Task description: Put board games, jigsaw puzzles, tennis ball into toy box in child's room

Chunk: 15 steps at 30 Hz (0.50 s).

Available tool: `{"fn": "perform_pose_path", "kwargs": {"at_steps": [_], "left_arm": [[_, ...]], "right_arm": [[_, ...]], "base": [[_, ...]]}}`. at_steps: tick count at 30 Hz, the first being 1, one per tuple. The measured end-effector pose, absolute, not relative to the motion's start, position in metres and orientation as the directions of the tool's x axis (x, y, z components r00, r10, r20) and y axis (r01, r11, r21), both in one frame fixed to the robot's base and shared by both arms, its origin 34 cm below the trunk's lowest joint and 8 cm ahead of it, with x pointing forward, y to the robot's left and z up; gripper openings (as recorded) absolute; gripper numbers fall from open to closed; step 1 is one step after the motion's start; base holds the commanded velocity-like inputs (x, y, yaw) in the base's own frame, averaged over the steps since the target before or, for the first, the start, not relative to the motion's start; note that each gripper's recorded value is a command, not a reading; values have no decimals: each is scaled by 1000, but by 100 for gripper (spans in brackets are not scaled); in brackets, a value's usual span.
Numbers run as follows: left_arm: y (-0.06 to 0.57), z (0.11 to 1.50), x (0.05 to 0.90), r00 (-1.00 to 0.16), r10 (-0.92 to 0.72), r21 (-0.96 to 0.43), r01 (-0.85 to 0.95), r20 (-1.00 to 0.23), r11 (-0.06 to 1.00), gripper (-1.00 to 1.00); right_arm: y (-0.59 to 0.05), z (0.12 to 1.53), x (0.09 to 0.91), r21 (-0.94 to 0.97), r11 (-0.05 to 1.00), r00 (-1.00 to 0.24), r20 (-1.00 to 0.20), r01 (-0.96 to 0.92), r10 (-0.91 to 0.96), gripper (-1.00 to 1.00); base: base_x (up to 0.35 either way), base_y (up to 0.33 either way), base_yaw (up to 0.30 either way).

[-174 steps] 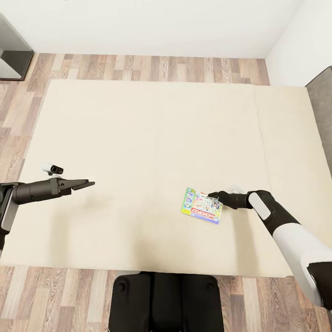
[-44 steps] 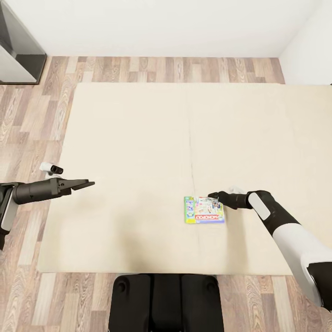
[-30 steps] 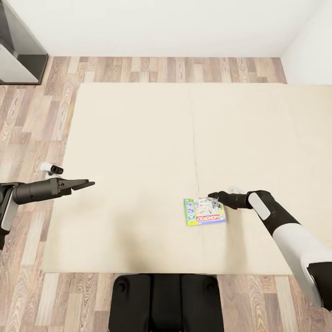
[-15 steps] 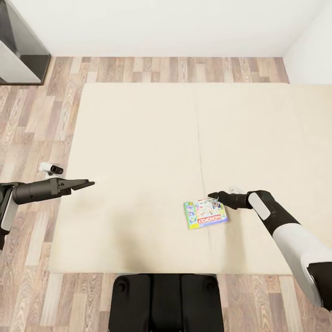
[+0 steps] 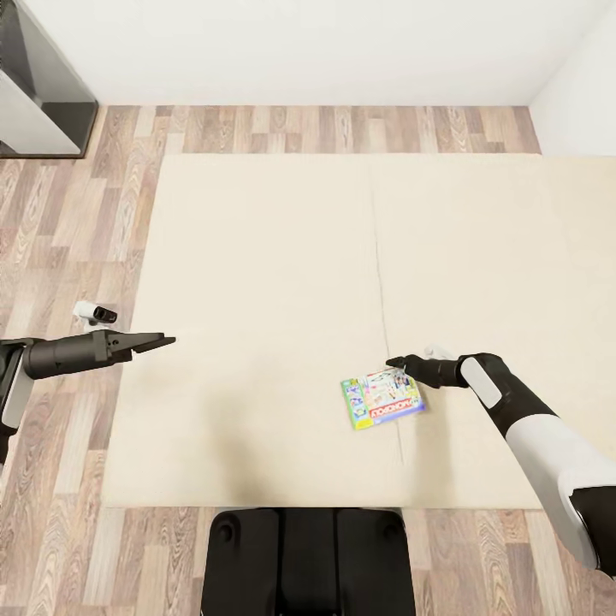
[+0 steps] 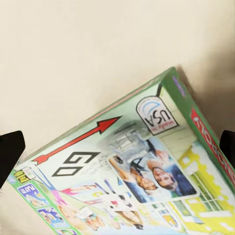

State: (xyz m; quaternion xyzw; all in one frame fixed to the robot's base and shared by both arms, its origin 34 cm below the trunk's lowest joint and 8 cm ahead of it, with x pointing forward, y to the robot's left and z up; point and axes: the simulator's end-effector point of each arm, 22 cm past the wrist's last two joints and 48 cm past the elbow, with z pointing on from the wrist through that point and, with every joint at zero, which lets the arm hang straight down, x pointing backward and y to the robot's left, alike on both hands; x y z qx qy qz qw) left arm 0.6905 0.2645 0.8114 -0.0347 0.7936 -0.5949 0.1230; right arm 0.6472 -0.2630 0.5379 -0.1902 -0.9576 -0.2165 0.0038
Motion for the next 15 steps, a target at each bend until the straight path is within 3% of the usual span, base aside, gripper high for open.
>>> {"fn": "perform_pose_path", "kwargs": {"at_steps": [15], "left_arm": [[264,811,691,-967,-202,-953,92,-154,289,100]], "right_arm": [[-263,538,648,414,833,-927,89,367,364,100]], "base": [[0,62,0]]}}
